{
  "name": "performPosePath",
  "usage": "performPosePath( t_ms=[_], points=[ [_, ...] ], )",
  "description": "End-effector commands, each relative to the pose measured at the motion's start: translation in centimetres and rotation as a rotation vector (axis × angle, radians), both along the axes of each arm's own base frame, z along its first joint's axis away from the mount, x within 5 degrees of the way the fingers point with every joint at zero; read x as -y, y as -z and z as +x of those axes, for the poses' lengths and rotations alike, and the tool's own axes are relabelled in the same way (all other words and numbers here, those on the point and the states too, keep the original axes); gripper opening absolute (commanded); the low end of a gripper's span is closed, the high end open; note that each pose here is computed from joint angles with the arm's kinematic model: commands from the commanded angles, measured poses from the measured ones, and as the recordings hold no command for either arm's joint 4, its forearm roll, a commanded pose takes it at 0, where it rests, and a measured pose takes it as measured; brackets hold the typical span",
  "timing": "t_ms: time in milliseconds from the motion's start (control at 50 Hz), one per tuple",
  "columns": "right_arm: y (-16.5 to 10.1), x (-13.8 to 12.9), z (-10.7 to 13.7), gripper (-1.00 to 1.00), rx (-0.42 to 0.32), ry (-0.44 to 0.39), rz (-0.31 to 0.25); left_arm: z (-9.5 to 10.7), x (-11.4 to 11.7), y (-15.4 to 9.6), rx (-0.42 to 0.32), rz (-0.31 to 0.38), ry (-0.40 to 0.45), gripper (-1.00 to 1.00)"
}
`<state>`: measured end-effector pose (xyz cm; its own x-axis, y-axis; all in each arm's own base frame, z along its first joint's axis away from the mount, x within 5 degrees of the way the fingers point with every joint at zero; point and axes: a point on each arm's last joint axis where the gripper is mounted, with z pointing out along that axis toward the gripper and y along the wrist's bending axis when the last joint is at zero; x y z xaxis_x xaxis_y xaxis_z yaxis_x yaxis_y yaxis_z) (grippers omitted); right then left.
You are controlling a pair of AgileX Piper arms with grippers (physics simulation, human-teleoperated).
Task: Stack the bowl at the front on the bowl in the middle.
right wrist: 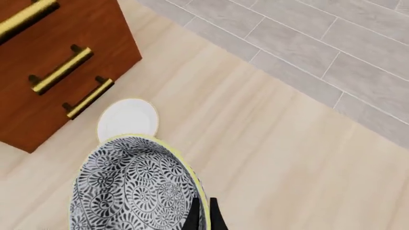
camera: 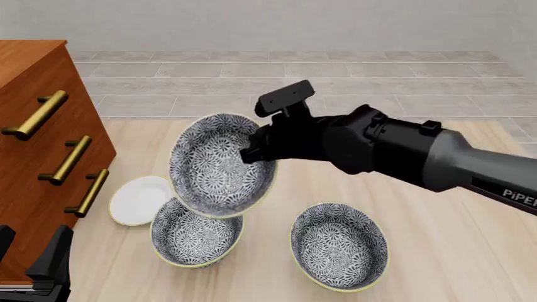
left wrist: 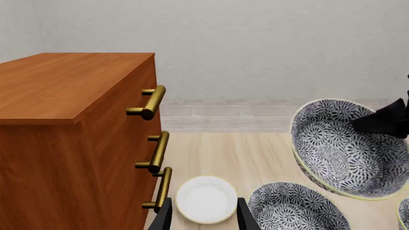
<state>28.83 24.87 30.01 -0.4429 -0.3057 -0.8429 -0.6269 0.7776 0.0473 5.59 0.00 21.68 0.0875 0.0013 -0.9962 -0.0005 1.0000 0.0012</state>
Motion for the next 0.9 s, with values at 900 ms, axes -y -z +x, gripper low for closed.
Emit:
performPosePath(
  t_ms=[900],
  points=[
    [4.3, -5.1, -1.5, -1.0, -0.074, -0.08, 0.02, 0.0, 0.0, 0.0, 0.0, 0.001, -0.001, 1.0]
  ],
)
